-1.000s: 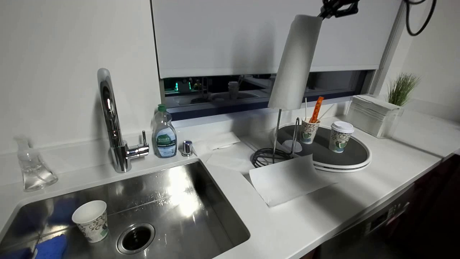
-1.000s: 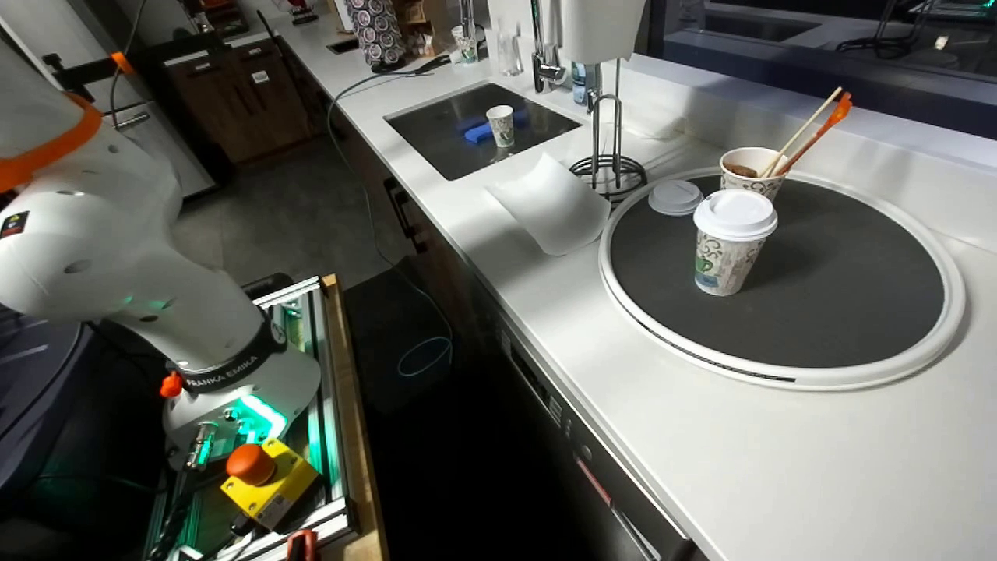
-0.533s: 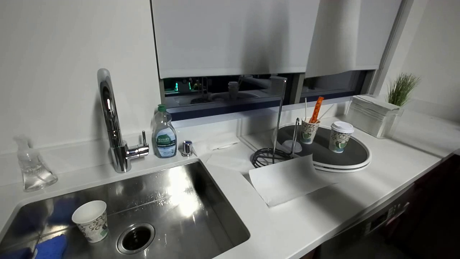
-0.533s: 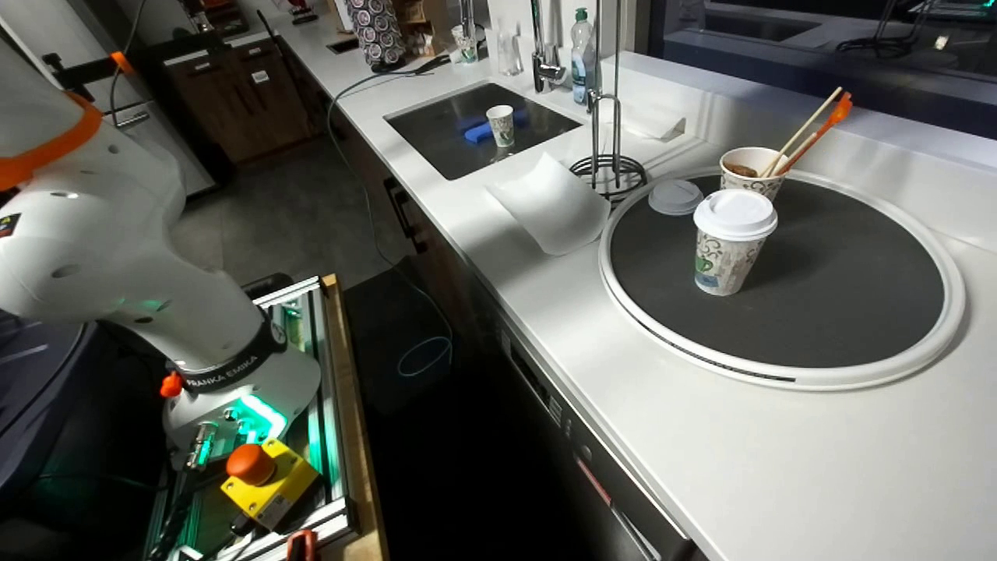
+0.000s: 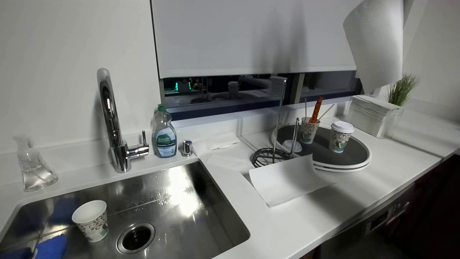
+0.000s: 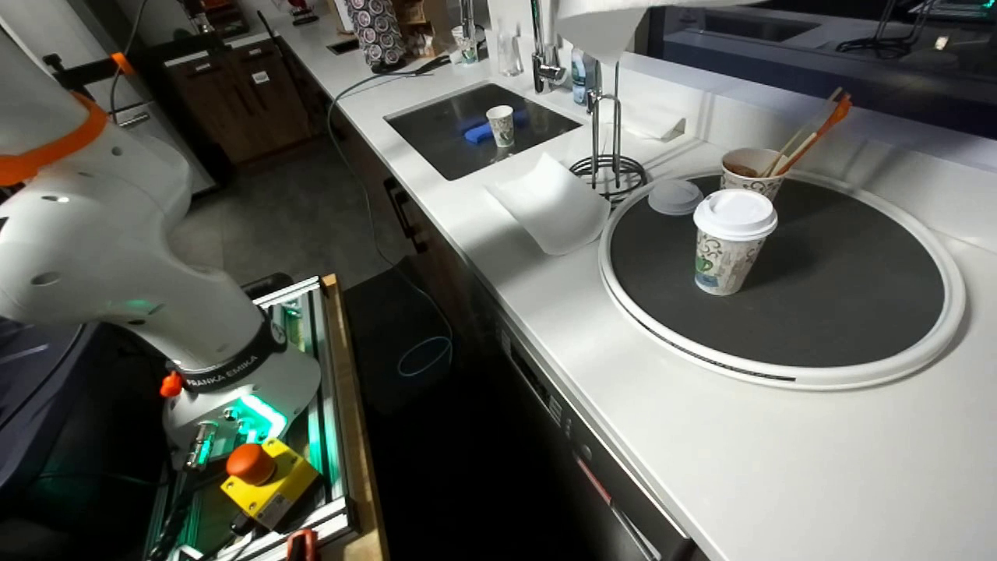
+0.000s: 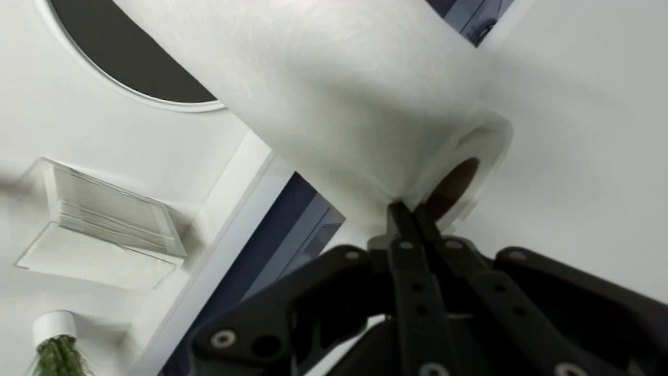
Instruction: Remove the paper towel roll from the holder.
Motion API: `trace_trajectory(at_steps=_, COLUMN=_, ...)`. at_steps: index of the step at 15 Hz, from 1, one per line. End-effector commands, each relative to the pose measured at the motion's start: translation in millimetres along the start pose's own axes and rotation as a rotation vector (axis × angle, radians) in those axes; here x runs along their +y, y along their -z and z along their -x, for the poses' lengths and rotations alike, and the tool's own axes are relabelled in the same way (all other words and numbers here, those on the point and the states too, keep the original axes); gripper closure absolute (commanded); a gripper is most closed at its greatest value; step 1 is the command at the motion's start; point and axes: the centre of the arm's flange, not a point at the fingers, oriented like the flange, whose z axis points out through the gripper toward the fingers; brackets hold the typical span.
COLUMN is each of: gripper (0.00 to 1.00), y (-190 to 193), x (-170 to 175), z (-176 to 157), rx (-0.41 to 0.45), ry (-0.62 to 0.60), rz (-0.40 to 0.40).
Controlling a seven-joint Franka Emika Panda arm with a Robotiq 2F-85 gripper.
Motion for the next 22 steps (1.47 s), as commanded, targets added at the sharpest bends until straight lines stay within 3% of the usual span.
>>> trace_trajectory(at_steps=1, gripper=0.99, y=-37, x=45, z=-2, rx=0.010, ry=-0.145, rz=0.051)
trace_trajectory(at_steps=6, gripper=0.99, y=-97, x=94, z=-15, rx=0.061, ry=-0.301, rz=0.091)
trace_trajectory(at_steps=8, gripper=0.99, y=-113, x=107, z=-10, rx=0.034, ry=-0.322, rz=0.094)
trace_trajectory(at_steps=9, gripper=0.98, y=-104, x=95, z=-24, rx=0.036, ry=-0.283, rz=0.094)
trace_trajectory(at_steps=22, gripper=0.99, y=-114, x=104, z=-23, rx=0.034, ry=-0.315, rz=0.098)
